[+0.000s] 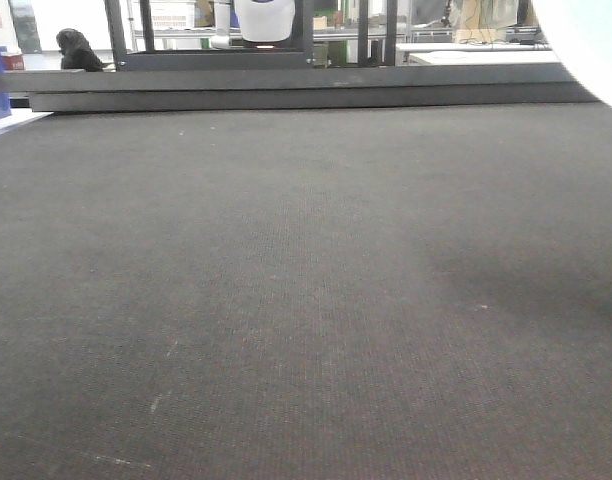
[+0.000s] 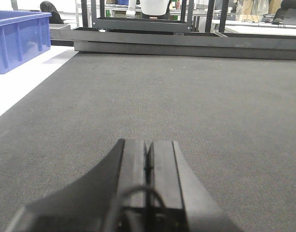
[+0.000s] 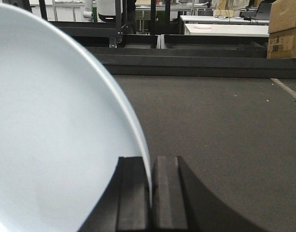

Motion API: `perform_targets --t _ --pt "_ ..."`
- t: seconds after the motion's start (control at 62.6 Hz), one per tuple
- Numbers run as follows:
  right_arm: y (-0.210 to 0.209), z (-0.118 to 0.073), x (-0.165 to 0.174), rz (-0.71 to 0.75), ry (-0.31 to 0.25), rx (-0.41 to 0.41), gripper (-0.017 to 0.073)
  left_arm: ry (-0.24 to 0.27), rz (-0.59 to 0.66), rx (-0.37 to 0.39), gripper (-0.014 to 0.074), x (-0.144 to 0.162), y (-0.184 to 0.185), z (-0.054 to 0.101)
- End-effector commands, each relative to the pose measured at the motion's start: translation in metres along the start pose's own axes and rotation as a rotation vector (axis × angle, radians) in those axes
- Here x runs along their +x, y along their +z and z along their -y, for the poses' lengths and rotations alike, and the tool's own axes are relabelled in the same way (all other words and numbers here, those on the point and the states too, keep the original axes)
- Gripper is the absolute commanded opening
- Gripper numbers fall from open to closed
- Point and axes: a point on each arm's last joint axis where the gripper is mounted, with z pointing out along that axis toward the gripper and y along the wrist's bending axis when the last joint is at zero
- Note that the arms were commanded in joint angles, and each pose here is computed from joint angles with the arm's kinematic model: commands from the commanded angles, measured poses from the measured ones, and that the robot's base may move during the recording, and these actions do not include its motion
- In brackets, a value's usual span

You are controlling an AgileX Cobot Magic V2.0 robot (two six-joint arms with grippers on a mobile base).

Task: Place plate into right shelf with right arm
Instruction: 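Raise the plate upright with the right gripper and hold it, then drive the base away from the table holding the plate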

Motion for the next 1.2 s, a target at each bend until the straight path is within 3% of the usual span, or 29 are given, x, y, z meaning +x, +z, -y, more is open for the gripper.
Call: perform_targets --t 0.0,1.182 --pt "-0.0017 0.0006 -0.0173 0.114 -0.001 0.011 0.0057 -0.015 0.089 -0.012 -0.0128 -0.0052 -0.0008 -0.0011" --pt "-0.0017 0.0006 -0.0173 0.114 -0.001 0.011 0.0057 -0.015 0.089 -0.012 -0.0128 -0.0052 -0.0008 -0.0011"
